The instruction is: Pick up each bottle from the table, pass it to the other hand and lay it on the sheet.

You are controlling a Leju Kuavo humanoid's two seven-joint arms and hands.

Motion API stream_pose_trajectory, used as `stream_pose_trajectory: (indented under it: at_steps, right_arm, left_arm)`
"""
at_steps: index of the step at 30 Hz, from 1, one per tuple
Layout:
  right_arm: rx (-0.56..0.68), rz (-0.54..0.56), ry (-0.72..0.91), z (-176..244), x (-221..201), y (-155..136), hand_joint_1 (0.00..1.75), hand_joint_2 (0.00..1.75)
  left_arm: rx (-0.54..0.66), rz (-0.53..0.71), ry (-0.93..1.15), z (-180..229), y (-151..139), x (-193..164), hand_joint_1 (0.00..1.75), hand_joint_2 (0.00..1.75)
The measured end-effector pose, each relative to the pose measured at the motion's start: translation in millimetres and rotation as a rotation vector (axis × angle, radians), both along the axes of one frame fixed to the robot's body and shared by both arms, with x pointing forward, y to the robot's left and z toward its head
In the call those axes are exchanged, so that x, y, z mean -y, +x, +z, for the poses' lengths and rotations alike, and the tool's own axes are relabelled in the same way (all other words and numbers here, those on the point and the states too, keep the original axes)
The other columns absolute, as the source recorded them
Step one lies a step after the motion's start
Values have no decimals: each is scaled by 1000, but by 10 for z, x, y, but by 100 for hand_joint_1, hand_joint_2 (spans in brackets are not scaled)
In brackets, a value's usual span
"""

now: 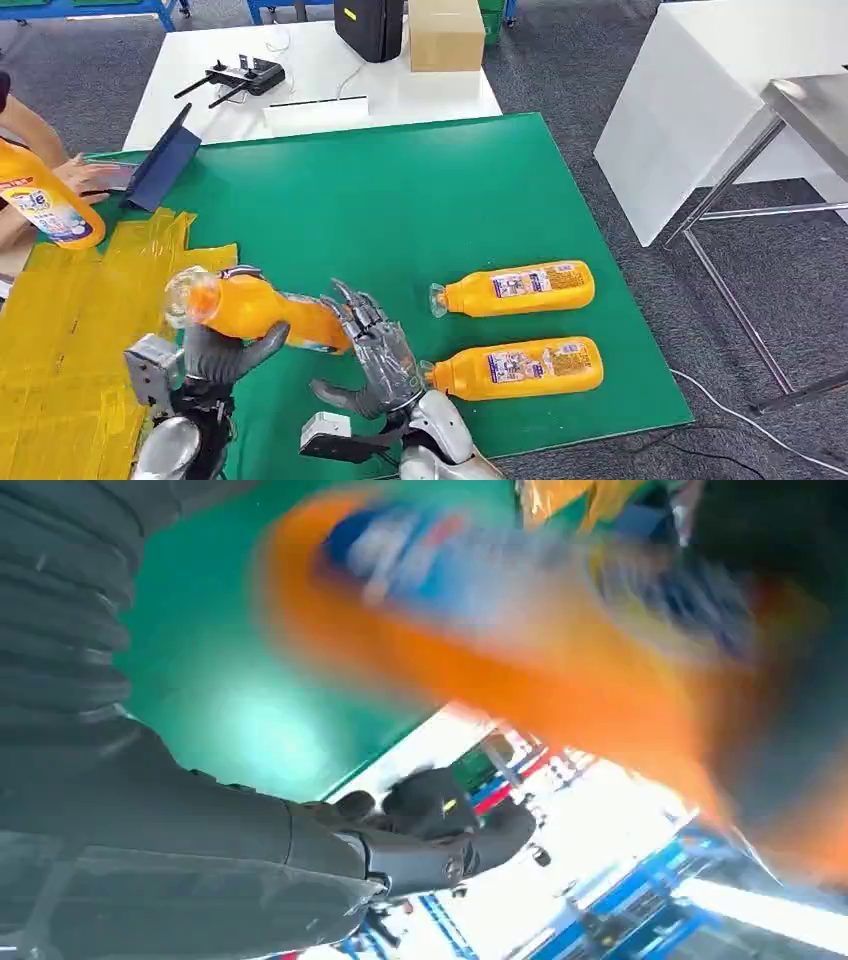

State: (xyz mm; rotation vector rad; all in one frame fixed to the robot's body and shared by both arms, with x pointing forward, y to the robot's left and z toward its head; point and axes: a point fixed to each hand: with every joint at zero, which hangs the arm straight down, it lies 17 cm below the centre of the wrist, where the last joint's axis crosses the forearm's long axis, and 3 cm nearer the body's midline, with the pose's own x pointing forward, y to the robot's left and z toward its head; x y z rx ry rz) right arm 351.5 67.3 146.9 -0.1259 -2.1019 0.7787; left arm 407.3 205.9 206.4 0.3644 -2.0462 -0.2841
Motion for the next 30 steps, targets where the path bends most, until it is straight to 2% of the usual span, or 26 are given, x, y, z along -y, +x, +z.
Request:
stream_pose_trajectory:
  at_steps: [1, 3, 5, 8, 9, 12, 14, 17, 30]
  right_arm:
    - [-28, -1, 29, 23, 43, 20, 0, 0]
    - [-76, 4, 94, 103, 140, 59, 0, 0]
    - [-107, 4, 170, 243, 258, 98, 0, 0]
    - [-148, 15, 282, 439, 464, 144, 0, 0]
    - [-152, 17, 312, 498, 537, 154, 0, 175]
    - [-127, 22, 381, 701, 738, 163, 0, 175]
    - [-104, 29, 404, 817, 819, 169, 0, 175]
    - [-86, 26, 420, 905, 890, 182, 0, 175]
    - [-62, 15, 434, 1004, 979, 200, 0, 175]
  left_arm:
    - [50, 152, 192, 52, 23, -147, 175, 175]
    - [143, 383, 545, 157, 30, -338, 175, 175]
    - [163, 513, 784, 118, 63, -504, 175, 175]
    - [95, 607, 900, -45, 168, -873, 175, 175]
    - [75, 644, 930, -73, 199, -1007, 175, 175]
    - [-16, 761, 1066, -205, 323, -1481, 175, 175]
    - [-122, 821, 1147, -328, 466, -1861, 175, 175]
    - [-135, 831, 1270, -380, 638, -2151, 175, 175]
    - [-174, 828, 1428, -495, 762, -2548, 175, 175]
